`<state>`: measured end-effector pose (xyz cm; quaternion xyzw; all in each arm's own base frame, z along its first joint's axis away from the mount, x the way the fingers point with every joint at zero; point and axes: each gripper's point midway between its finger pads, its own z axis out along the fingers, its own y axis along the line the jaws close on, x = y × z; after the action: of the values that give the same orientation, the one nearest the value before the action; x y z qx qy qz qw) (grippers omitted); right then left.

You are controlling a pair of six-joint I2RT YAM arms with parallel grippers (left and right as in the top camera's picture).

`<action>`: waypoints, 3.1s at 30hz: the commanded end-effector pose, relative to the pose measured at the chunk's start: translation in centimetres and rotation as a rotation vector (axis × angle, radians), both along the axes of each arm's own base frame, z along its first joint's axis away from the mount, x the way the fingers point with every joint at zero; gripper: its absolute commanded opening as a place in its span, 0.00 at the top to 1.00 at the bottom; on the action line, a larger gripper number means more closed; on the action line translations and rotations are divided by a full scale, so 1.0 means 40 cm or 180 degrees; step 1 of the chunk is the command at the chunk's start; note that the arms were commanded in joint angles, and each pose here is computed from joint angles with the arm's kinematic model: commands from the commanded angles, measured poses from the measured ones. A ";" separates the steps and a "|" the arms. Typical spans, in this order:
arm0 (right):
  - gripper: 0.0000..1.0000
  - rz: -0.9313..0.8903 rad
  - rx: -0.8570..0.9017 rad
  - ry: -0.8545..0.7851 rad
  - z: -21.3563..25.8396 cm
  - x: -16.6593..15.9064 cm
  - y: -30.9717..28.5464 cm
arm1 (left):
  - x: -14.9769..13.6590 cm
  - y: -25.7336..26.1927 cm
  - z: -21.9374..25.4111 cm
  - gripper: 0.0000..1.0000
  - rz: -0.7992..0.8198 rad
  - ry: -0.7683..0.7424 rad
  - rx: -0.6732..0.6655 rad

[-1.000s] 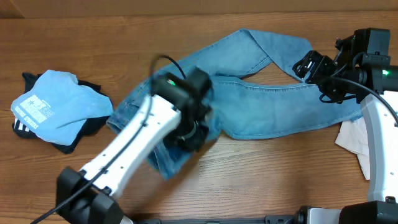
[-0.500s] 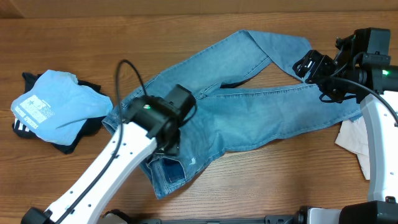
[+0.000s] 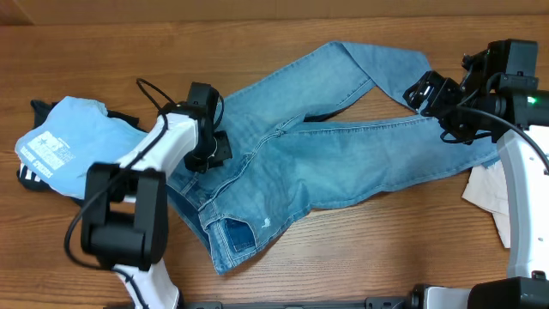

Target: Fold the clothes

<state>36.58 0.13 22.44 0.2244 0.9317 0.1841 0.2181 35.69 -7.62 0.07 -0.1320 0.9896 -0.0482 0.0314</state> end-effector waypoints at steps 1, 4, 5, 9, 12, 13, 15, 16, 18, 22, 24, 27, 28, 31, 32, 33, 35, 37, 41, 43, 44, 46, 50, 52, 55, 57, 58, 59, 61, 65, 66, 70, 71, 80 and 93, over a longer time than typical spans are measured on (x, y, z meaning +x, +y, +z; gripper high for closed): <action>0.00 -0.0035 -0.0022 -0.0054 0.014 -0.001 -0.005 | 0.064 0.059 -0.093 0.96 0.0163 -0.0102 0.0052; 0.00 -0.0043 -0.0018 -0.0054 0.015 -0.001 -0.005 | 0.174 0.086 -0.167 0.96 0.0155 -0.0323 -0.0087; 0.00 -0.0042 -0.0016 -0.0052 0.014 -0.001 -0.005 | 0.233 0.082 -0.181 0.96 0.0072 -0.0415 -0.0149; 0.00 -0.0085 0.0009 -0.0031 0.014 -0.002 -0.005 | 0.459 0.067 -0.141 0.96 -0.0272 -0.0830 -0.0141; 0.00 -0.0092 0.0018 -0.0004 0.011 -0.007 -0.004 | 0.610 0.086 0.001 0.96 -0.0372 -0.1299 -0.0092; 0.00 -0.0092 0.0018 0.0008 0.010 -0.009 -0.004 | 0.642 0.104 0.069 0.96 -0.0407 -0.1456 -0.0056; 0.00 -0.0031 -0.0017 0.0002 0.008 -0.008 -0.004 | 0.655 0.159 0.222 0.82 -0.0395 -0.1571 0.0005; 0.00 -0.0021 -0.0024 0.0012 0.005 -0.009 -0.005 | 0.634 0.174 0.259 0.78 -0.0433 -0.1502 0.0030; 0.00 -0.0135 -0.0145 0.0257 -0.046 -0.010 -0.029 | 0.525 0.165 0.299 0.76 -0.0644 -0.1044 -0.0067; 0.09 -0.0239 -0.0062 0.0735 -0.173 0.017 -0.042 | 0.320 0.038 0.253 0.94 -0.1003 -0.0010 -0.0503; 0.02 -0.0230 -0.0044 0.0749 -0.190 0.030 -0.041 | 0.272 -0.020 0.247 0.94 -0.1195 0.0212 -0.0465; 0.00 -0.0253 -0.0053 0.0683 -0.186 0.041 -0.050 | 0.245 -0.100 0.231 0.93 -0.1213 0.0342 -0.0303; 0.00 -0.0281 -0.0043 0.0721 -0.188 0.034 -0.058 | 0.226 -0.145 0.223 0.96 -0.1245 0.0407 -0.0284; 0.00 -0.0202 -0.0087 0.0802 -0.194 0.013 -0.070 | 0.215 -0.175 0.258 0.96 -0.1342 0.0288 0.0105; 0.00 -0.0218 -0.0082 0.0855 -0.197 0.002 -0.076 | 0.202 -0.188 0.310 0.95 -0.1393 0.0167 0.0120; 0.00 -0.0226 -0.0080 0.0876 -0.198 -0.003 -0.082 | 0.185 -0.188 0.337 0.93 -0.1408 0.0141 0.0121; 0.00 -0.0255 -0.0073 0.0902 -0.199 -0.009 -0.092 | 0.068 -0.153 0.386 0.89 -0.1341 0.0353 0.0217; 0.00 -0.0241 -0.0083 0.0888 -0.198 -0.007 -0.095 | -0.071 -0.090 0.346 0.89 -0.1175 0.0759 0.0468; 0.00 -0.0243 -0.0092 0.0829 -0.196 0.003 -0.097 | -0.196 -0.084 0.188 0.88 -0.1046 0.1008 0.0259; 0.00 -0.0243 -0.0089 0.0836 -0.196 0.002 -0.097 | -0.223 -0.070 0.086 0.93 -0.0795 0.1036 0.0315; 0.00 -0.0243 -0.0088 0.0843 -0.196 0.001 -0.096 | -0.226 -0.068 0.057 0.95 -0.0676 0.1004 0.0317; 0.00 -0.0241 -0.0085 0.0864 -0.197 -0.003 -0.095 | -0.220 -0.059 0.012 0.96 -0.0328 0.0906 0.0306; 0.00 -0.0216 -0.0143 0.0862 -0.199 -0.004 -0.101 | -0.312 0.030 -0.036 0.96 0.0201 0.1317 0.0388; 0.00 -0.0258 -0.0246 0.0879 -0.202 -0.006 -0.117 | -0.381 0.131 -0.042 0.96 0.0490 0.1649 0.0571; 0.00 -0.0380 -0.0451 0.0848 -0.209 0.007 -0.154 | -0.390 0.222 -0.038 0.96 0.0652 0.1727 0.0494; 0.00 -0.0716 -0.0422 0.0936 -0.246 0.014 -0.226 | -0.386 0.268 -0.038 0.96 0.0864 0.1689 0.0430; 0.00 -0.0811 -0.0333 0.1015 -0.273 0.010 -0.255 | -0.384 0.275 -0.036 0.96 0.0867 0.1667 0.0378; 0.00 -0.0940 -0.0249 0.1160 -0.313 -0.003 -0.296 | -0.381 0.276 -0.035 0.96 0.0795 0.1645 0.0277; 0.31 -0.1018 0.0036 0.1219 -0.359 0.002 -0.318 | -0.379 0.278 -0.035 0.96 0.0785 0.1632 0.0291; 0.27 -0.0089 0.0596 0.0415 -0.330 0.150 -0.169 | -0.369 0.272 -0.038 0.96 0.0796 0.1581 0.0241; 0.12 -0.0132 0.0277 0.0500 -0.352 0.159 -0.165 | -0.368 0.270 -0.039 0.96 0.0798 0.1577 0.0227; 0.11 0.0423 -0.0683 0.0790 -0.457 0.165 -0.096 | -0.368 0.269 -0.039 0.96 0.0799 0.1578 0.0221; 0.14 0.0477 -0.0838 0.0890 -0.484 0.160 -0.087 | -0.368 0.269 -0.039 0.96 0.0802 0.1578 0.0218; 0.96 0.0142 -0.1450 0.1032 -0.532 0.176 -0.151 | -0.363 0.259 -0.040 0.96 0.0815 0.1558 0.0138; 0.89 -0.1054 -0.1329 -0.1955 0.069 0.518 -0.246 | -0.365 0.259 -0.039 0.96 0.0800 0.1566 0.0139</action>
<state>53.47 -7.02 25.34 0.2306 0.8399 0.0145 0.4910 20.84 1.29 -0.40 -0.2709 0.9380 -0.0124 -0.2159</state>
